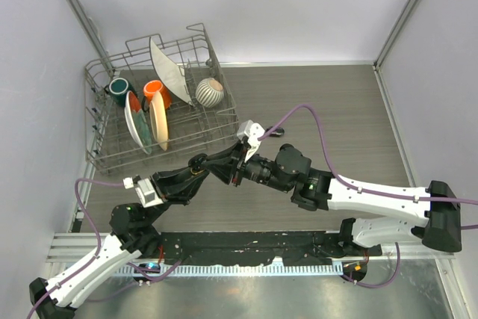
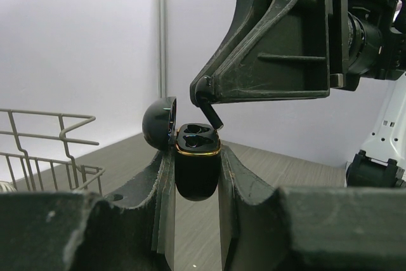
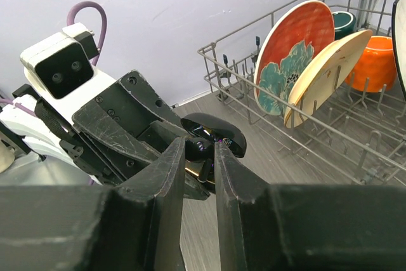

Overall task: Insert the wireless bluetooth earbuds into the charging case
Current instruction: Place the earbud in the charging case.

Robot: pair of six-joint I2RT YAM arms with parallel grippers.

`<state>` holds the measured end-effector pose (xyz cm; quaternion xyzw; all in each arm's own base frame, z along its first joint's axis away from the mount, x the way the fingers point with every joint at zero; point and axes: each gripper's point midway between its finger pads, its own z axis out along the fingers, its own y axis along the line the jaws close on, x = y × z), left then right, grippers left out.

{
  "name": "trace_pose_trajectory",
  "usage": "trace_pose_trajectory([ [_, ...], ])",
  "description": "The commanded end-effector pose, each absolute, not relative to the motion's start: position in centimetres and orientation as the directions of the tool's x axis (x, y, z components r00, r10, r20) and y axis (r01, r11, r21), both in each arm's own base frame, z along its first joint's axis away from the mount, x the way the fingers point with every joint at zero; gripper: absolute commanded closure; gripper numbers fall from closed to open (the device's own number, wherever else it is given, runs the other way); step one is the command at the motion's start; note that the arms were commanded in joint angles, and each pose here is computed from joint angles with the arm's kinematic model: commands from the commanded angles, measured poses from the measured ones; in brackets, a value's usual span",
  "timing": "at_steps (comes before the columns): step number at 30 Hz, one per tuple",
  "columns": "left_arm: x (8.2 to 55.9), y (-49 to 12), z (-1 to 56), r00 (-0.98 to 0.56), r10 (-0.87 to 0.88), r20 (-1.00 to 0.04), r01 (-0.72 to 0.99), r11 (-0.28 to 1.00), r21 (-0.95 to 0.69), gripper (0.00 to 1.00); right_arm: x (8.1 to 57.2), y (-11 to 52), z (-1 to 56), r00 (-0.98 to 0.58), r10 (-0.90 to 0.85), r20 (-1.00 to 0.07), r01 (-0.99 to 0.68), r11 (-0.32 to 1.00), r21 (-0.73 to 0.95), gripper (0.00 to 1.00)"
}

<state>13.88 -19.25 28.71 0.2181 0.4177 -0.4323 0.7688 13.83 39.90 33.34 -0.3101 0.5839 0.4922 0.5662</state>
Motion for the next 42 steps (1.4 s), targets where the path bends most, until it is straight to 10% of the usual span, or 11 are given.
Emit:
trace_pose_trajectory([
  [1,13.5,-19.5,27.9,0.286,-0.488,-0.824,0.857,0.516,-0.008,1.0,13.8,40.1,37.3,-0.097,0.292,-0.951,-0.932,0.308,0.19,0.99],
  [42,12.6,-19.0,30.3,0.325,-0.556,-0.765,0.868,0.496,0.008,1.0,15.2,38.3,33.2,0.079,0.154,-0.985,-0.901,0.434,-0.004,0.99],
])
